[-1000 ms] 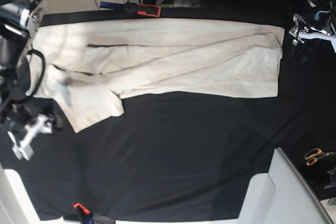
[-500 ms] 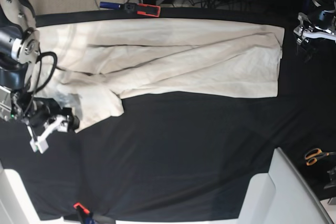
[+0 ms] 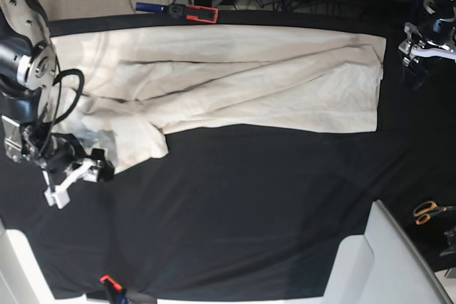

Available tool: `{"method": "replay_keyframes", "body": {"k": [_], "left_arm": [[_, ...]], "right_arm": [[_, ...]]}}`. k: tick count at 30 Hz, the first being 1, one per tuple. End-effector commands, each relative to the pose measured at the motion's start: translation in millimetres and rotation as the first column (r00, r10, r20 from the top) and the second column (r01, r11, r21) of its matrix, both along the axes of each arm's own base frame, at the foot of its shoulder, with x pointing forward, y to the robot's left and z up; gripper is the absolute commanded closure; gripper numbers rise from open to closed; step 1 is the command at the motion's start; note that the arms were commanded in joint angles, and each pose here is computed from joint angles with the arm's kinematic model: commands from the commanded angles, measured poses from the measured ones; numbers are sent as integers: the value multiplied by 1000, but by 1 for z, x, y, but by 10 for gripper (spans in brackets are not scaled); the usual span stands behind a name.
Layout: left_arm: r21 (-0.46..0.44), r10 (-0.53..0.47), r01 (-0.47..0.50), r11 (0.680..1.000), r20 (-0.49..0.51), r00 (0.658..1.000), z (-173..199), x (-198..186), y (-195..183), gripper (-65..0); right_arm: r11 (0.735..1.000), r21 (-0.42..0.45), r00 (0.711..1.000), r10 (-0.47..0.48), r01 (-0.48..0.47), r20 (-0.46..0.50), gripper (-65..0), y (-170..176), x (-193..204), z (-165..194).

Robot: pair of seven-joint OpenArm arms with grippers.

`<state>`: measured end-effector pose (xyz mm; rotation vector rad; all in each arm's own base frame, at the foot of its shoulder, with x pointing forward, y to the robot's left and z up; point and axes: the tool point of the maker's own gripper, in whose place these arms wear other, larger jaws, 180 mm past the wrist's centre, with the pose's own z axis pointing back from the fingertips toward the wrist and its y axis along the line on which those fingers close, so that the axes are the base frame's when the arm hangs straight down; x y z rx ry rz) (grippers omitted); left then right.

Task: Fold the T-shirt properly
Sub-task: 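Move the right gripper down to the shirt's hem corner and pinch it, then drag the held hem corner toward the robot with the right gripper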

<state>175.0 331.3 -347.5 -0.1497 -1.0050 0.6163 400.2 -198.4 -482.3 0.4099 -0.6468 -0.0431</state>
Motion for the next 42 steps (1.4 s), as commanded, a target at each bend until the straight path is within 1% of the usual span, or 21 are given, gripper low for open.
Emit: {"method": "replay_keyframes", "body": {"k": [1, 4, 6, 7, 12, 15, 18, 20, 23, 25, 26, 29, 32, 35, 37, 40, 42], "left_arm": [[22, -2, 1, 1000, 42, 999, 13, 6, 5, -329], [8, 8, -8, 1000, 33, 999, 6, 5, 6, -329], [-4, 17, -17, 1000, 20, 1000, 0, 2, 7, -329], [-10, 19, -19, 1000, 16, 1000, -2, 1, 7, -329], [-17, 24, -24, 1000, 8, 1000, -6, 0, 8, -329], [-16, 25, -25, 1000, 17, 1000, -4, 3, 9, -329], [-18, 23, -22, 1000, 24, 999, -3, 6, 8, -329], [-19, 21, -21, 1000, 26, 999, -3, 6, 7, -329], [-19, 20, -20, 1000, 26, 999, -3, 7, 7, -329], [-19, 20, -20, 1000, 27, 999, -3, 7, 7, -329], [-19, 20, -20, 1000, 27, 999, -3, 7, 7, -329], [-19, 20, -20, 1000, 27, 999, -3, 7, 7, -329], [-19, 20, -19, 1000, 29, 999, -3, 8, 7, -329], [-23, 22, -21, 1000, 40, 999, -2, 13, 7, -329], [-12, 26, -26, 1000, 15, 1000, -9, 12, 10, -329], [24, 25, -25, 999, -14, 1000, -14, 15, 12, -329], [44, 24, -23, 999, -31, 999, -16, 14, 13, -329]], "right_arm": [[1000, -3, 1000, 19, -19, 2, -521, 2, 6, 6], [1000, -1, 1000, 21, -21, 0, -521, 3, 6, 6], [1000, -3, 999, 28, -28, -17, -500, 3, 3, 4], [1000, -4, 999, 29, -29, -18, -471, 3, 3, 4], [1000, -5, 999, 28, -28, -20, -272, 2, 3, 4], [1000, -6, 999, 27, -27, -20, -189, 2, 3, 4], [1000, -9, 1000, 24, -25, -20, -68, 1, 3, 4], [1000, -9, 1000, 25, -25, -18, -3, 1, 4, 5], [1000, -12, 1000, 27, -27, -9, -2, 1, 6, 7], [999, -32, 999, 25, -25, 21, -2, -5, 12, 15], [999, -41, 999, 28, -28, 19, -2, -6, 8, 13], [994, -99, 998, 51, -49, 21, -2, -16, 6, 19], [984, -159, 996, 85, -79, 34, -2, -13, 3, 29], [968, -229, 994, 109, -106, 1, -2, -22, -8, 37], [958, -255, 992, 126, -128, -27, -2, -19, -15, 39], [944, -298, 990, 134, -144, -53, -2, -23, -28, 42], [940, -305, 988, 140, -155, -71, -2, -18, -36, 41]]}}
